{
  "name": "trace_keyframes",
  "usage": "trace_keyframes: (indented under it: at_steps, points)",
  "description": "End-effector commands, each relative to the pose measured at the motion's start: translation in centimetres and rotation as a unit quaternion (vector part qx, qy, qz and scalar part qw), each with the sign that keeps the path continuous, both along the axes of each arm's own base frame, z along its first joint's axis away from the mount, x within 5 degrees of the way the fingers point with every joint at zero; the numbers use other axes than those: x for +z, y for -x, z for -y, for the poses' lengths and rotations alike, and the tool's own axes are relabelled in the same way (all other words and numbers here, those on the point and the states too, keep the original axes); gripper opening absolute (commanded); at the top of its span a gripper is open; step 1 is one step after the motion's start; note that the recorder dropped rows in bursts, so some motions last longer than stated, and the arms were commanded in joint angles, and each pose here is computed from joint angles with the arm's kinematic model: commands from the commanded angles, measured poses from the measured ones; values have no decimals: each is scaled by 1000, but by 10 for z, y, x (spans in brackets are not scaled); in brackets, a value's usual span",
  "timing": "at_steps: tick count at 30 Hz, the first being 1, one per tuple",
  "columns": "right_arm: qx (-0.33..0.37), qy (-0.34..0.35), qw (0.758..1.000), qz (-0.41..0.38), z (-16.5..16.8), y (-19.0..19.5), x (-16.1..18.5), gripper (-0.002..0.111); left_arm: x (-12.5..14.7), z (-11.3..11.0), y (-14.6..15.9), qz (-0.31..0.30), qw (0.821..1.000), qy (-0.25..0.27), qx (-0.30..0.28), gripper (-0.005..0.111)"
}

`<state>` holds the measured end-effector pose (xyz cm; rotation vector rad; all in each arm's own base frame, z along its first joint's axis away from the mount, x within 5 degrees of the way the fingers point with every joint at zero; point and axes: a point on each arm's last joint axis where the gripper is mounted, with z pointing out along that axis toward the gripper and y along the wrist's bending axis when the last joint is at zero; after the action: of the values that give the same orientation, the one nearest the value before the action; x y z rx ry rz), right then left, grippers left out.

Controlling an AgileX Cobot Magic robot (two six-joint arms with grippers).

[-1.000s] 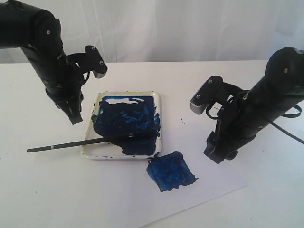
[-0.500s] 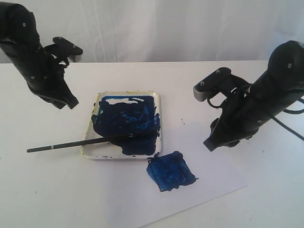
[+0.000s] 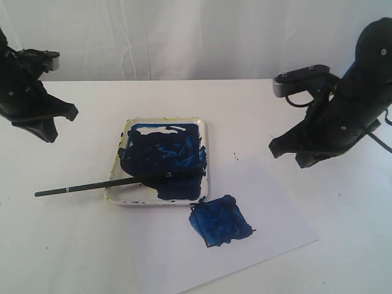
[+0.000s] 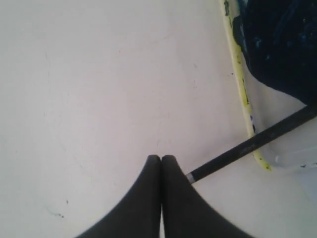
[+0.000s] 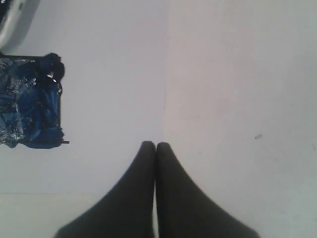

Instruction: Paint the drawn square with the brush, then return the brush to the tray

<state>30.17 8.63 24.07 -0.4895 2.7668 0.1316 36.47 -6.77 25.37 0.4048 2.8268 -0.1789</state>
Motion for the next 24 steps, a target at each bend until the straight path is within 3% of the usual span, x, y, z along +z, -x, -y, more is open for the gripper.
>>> trace_keyframes:
  at_steps: [1, 8, 24]
  points:
    - [-69, -2, 997, -16, 26, -7, 4, 0, 5, -17, 8, -47, 997, 19, 52, 0]
    - [-148, -15, 989, -24, 58, -11, 4, 0, 4, -40, 13, -91, 992, 16, 91, 0]
    - [-164, 42, 985, -45, 79, -20, -18, 0, 8, -61, 22, -120, 987, -13, 103, 0]
